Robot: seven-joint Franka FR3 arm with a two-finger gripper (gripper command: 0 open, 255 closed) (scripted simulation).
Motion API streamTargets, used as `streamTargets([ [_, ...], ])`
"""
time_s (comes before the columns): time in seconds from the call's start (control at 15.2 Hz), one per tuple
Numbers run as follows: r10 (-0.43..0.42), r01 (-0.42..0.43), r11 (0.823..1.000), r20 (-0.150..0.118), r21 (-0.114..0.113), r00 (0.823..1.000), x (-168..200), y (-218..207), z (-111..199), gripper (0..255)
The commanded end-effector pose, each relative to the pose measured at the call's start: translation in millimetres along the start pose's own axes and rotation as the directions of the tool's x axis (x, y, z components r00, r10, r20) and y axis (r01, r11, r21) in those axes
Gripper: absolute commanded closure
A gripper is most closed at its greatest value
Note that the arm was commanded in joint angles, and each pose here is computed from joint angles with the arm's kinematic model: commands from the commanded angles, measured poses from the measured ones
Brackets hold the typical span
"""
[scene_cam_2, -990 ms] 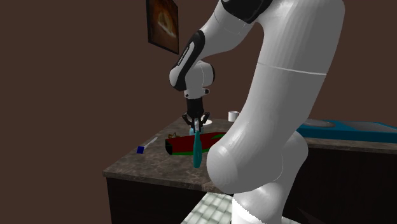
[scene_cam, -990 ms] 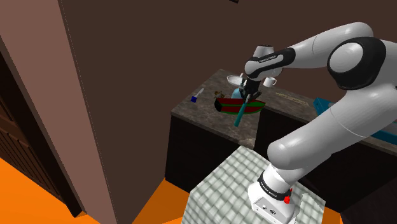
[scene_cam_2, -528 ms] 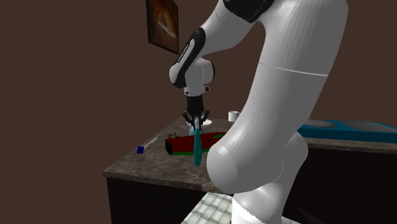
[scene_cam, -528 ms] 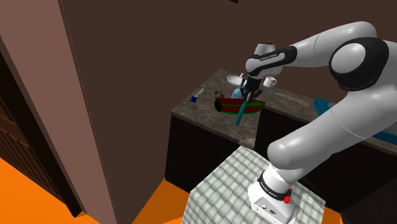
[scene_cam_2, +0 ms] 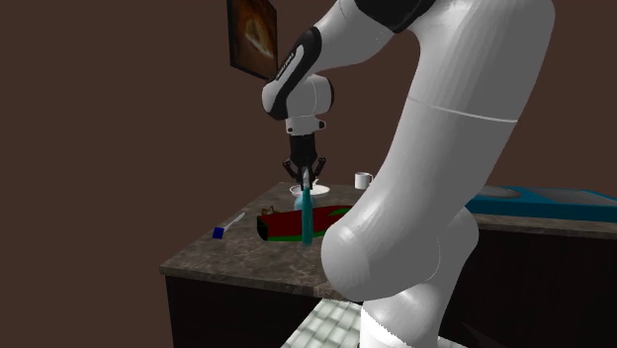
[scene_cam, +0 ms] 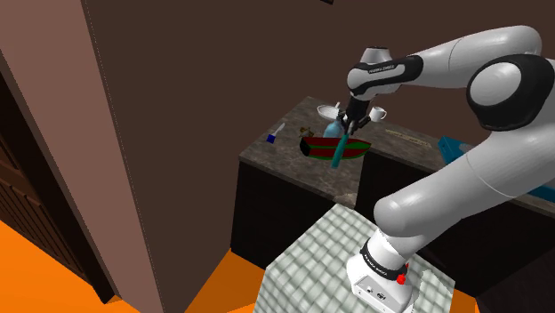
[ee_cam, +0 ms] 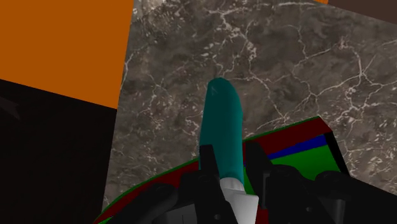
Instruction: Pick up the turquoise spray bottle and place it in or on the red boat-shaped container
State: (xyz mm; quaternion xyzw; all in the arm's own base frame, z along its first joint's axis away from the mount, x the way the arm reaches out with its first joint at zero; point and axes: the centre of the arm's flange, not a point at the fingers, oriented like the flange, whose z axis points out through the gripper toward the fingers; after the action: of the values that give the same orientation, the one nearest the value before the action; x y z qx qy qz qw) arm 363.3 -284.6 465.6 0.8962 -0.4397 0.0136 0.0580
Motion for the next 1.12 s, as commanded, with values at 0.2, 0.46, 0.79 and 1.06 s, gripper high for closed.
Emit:
streamTargets([
  [0.2, 0.0, 0.0, 1.0, 0.0, 0.0, 1.0, 2.3, 2.6, -26.0, 255],
  [0.46, 0.0, 0.0, 1.0, 0.0, 0.0, 1.0, 3.9, 4.5, -47.0, 255],
  [0.79, 0.0, 0.0, 1.0, 0.0, 0.0, 1.0, 5.9, 7.0, -73.2, 255],
  [1.06, 0.0, 0.0, 1.0, 0.0, 0.0, 1.0, 7.5, 8.9, -94.2, 255],
])
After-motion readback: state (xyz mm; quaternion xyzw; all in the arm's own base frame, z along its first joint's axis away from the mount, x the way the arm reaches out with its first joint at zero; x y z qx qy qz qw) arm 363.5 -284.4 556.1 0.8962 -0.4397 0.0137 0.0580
